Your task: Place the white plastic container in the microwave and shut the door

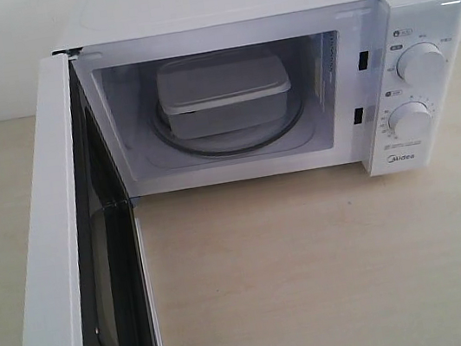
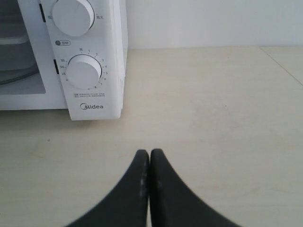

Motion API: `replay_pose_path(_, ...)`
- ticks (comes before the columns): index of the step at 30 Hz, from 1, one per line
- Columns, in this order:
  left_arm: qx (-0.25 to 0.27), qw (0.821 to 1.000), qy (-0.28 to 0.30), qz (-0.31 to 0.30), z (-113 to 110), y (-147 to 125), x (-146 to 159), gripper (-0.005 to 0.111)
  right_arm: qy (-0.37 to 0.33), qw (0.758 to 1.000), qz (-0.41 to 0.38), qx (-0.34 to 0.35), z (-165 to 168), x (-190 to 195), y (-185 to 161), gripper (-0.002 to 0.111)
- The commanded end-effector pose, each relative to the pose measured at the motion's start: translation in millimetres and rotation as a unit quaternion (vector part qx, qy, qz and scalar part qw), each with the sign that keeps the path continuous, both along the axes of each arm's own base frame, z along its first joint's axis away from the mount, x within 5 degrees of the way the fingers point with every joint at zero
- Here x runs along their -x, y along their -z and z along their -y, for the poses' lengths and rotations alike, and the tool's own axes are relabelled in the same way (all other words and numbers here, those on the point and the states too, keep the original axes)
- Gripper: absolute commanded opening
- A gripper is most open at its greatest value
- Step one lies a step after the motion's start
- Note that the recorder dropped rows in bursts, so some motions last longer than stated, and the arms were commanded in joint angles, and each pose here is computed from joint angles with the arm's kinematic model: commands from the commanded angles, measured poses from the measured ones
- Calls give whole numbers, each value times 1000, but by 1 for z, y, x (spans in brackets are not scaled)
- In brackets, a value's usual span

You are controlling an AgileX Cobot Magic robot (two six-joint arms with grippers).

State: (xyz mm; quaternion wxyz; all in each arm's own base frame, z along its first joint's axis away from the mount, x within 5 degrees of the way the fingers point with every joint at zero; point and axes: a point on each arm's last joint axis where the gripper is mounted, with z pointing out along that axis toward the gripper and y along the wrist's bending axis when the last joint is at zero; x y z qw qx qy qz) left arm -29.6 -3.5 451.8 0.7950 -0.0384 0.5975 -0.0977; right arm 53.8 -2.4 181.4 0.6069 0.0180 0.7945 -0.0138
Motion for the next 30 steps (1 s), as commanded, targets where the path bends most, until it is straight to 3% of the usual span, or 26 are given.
replay_pose_path(1,-1,998,4,-56,1,-31,-25,4,1,1000,5,3,0,0,-1,0)
replay_pose_path(4,-10,993,7,-117,2,-43,-45,4,1,1000,5,3,0,0,-1,0)
replay_pose_path(7,-11,975,20,-223,5,-41,-66,4,1,1000,5,3,0,0,-1,0)
replay_pose_path(11,-57,926,33,-372,6,-18,-91,4,1,1000,5,3,0,0,-1,0)
replay_pose_path(15,-93,893,48,-437,7,7,-120,4,1,1000,5,3,0,0,-1,0)
replay_pose_path(17,-167,854,127,-477,17,42,-137,4,1,1000,5,3,0,0,-1,0)
replay_pose_path(18,-183,844,153,-480,20,51,-139,4,1,1000,5,3,0,0,-1,0)
replay_pose_path(19,-225,820,207,-484,27,72,-142,4,1,1000,5,3,0,0,-1,0)
replay_pose_path(20,-236,811,223,-486,28,80,-143,4,1,1000,5,3,0,0,-1,0)
replay_pose_path(21,-252,790,252,-498,31,99,-144,4,1,1000,3,-2,0,0,0,0)
replay_pose_path(23,-252,773,280,-511,34,118,-143,4,1,1000,3,-2,0,0,0,0)
replay_pose_path(26,-248,768,321,-496,40,130,-143,4,1,1000,3,-2,0,0,0,0)
replay_pose_path(30,-235,777,365,-456,49,138,-145,4,1,1000,3,-2,0,0,0,0)
